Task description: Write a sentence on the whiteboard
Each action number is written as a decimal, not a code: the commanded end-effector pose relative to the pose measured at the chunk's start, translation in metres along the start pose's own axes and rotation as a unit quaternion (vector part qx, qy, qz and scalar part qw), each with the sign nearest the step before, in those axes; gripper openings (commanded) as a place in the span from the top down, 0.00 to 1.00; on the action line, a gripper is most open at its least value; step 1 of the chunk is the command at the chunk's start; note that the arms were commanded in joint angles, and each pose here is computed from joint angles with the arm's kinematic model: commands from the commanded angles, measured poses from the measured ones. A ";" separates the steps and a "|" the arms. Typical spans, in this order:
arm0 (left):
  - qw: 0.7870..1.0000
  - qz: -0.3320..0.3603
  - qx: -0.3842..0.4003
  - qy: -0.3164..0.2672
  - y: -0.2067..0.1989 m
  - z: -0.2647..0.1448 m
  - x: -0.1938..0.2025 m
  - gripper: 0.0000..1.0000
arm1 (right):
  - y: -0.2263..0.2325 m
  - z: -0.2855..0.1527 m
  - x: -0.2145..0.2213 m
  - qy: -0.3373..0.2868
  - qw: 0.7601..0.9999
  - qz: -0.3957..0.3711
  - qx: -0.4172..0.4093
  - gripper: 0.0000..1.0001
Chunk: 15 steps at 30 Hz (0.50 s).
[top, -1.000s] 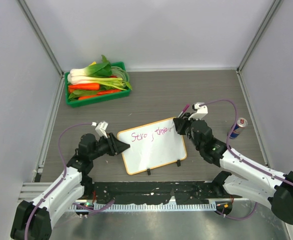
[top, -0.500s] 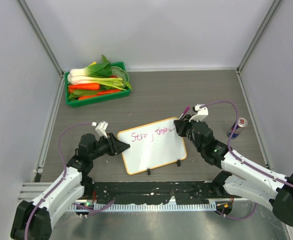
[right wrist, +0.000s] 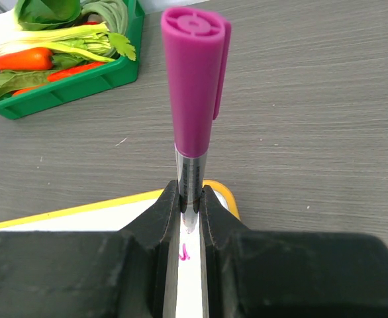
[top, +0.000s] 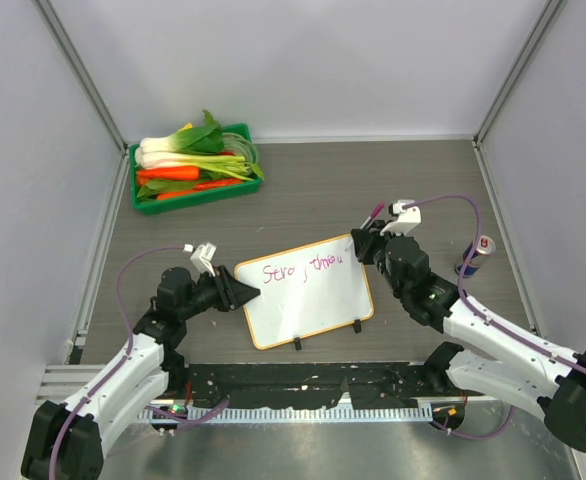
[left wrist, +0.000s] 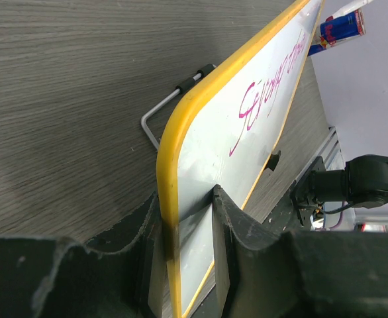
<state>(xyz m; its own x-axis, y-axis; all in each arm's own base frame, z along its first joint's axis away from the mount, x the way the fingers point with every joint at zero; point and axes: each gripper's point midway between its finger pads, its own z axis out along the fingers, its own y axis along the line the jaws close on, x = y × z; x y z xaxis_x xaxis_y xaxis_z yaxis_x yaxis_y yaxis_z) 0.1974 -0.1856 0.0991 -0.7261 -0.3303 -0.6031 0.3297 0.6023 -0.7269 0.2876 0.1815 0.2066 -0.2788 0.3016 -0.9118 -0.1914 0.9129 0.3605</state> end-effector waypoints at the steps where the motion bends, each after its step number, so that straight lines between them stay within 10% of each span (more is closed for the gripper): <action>1: 0.999 0.015 -0.040 -0.007 0.018 0.000 -0.001 1.00 | -0.001 0.004 -0.020 -0.031 0.999 0.003 0.017 0.99; 15: 0.999 0.015 -0.038 -0.007 0.018 0.000 -0.001 1.00 | 0.003 0.010 0.000 -0.003 1.000 0.000 0.003 0.99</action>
<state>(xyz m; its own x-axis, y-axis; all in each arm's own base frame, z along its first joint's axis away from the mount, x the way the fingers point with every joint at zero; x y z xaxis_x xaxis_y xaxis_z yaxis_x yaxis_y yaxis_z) 0.1975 -0.1855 0.0991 -0.7260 -0.3308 -0.6028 0.3290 0.6027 -0.7270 0.2923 0.1821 0.1907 -0.3074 0.2729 -0.9116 -0.1668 0.9277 0.3339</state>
